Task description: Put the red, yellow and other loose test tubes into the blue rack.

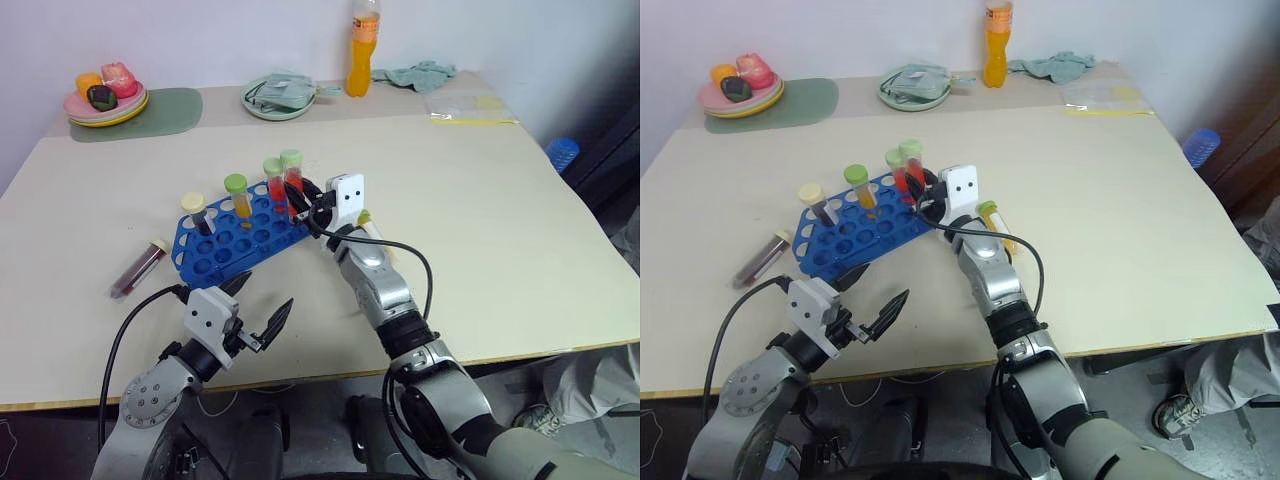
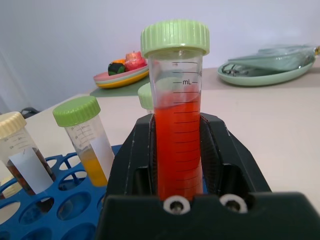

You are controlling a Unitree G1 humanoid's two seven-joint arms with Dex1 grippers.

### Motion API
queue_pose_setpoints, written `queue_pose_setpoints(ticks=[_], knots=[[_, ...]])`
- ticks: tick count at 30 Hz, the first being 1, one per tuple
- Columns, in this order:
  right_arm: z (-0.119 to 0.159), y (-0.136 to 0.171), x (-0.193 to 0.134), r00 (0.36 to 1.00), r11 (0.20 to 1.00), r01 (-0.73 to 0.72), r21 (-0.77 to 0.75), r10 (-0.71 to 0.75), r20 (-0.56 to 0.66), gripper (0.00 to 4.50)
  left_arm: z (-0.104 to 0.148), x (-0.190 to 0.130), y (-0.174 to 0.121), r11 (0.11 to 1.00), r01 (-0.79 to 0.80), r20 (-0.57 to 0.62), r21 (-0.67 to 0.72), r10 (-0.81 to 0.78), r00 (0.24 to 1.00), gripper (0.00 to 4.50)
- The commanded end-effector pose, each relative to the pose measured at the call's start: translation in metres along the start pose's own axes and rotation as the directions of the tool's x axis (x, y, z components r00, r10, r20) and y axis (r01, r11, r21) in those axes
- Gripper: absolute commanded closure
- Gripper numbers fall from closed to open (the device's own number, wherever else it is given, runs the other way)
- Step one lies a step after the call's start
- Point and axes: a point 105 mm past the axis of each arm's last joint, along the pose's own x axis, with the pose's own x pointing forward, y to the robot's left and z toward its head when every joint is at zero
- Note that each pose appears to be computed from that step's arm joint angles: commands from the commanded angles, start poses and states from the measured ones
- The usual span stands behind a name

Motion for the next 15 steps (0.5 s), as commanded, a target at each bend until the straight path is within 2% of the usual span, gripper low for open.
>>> queue_pose_setpoints(ticks=[1, 9, 15], knots=[[0.012, 0.006, 0.006, 0.998, 0.999, -0.014, -0.033, 0.016, 0.064, 3.73, 0.013, -0.002, -0.001, 1.0, 0.002, 0.046, 0.02, -0.003, 0.999, 0.0], [0.003, 0.006, 0.005, 0.996, 0.996, 0.01, -0.089, -0.002, 0.087, 3.73, 0.009, -0.003, 0.001, 1.0, -0.007, 0.043, 0.019, 0.006, 0.999, 0.0], [-0.002, 0.015, 0.0, 0.993, 0.996, -0.026, -0.085, 0.036, 0.117, 3.73, 0.011, -0.004, 0.001, 1.0, -0.013, 0.043, 0.026, 0.012, 0.999, 0.0]])
